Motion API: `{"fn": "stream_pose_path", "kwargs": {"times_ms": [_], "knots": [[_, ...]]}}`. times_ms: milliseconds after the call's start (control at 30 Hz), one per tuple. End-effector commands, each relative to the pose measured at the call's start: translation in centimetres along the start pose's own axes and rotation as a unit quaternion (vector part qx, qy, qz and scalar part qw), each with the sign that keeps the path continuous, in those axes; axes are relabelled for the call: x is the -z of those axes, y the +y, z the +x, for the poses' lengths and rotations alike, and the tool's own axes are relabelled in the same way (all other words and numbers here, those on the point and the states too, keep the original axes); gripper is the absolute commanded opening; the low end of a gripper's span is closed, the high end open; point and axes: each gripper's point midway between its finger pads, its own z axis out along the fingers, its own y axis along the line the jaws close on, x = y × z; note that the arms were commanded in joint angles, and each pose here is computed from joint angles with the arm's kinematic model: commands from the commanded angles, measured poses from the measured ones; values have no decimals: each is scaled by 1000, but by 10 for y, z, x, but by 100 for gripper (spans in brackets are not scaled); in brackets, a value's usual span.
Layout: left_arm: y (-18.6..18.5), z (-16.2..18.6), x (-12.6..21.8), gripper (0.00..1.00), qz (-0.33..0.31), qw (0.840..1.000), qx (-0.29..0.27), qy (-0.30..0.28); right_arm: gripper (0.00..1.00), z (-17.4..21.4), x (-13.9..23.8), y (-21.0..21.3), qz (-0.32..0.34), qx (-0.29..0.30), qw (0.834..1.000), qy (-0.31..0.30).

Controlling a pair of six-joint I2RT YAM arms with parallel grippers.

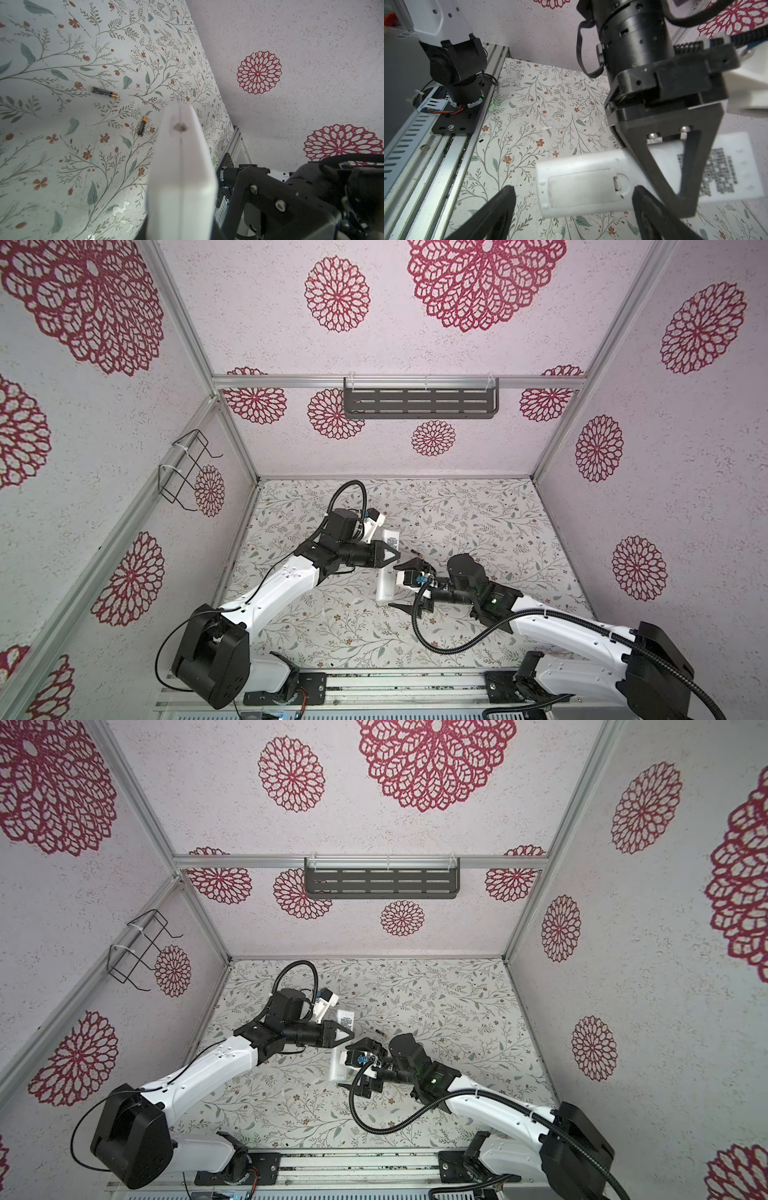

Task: Load the batteries into the remote control
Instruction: 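Grip the remote's battery cover end with the right gripper while the left holds it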

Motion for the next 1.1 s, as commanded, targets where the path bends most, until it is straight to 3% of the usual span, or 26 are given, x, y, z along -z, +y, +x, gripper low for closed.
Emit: {"fn": "stream_pose_path", "kwargs": {"times_ms": [0, 633, 1067], "knots": [[-10, -11, 1, 4, 26, 999, -13, -17, 90, -28, 0, -6, 3, 28, 999, -40], [-16, -10, 1, 4, 47, 998, -4, -29, 87, -15, -12, -18, 26, 8, 1000, -8], [-19, -14, 8, 4, 41, 998, -16, -41, 86, 2, -21, -5, -1, 7, 1000, 27]]}}
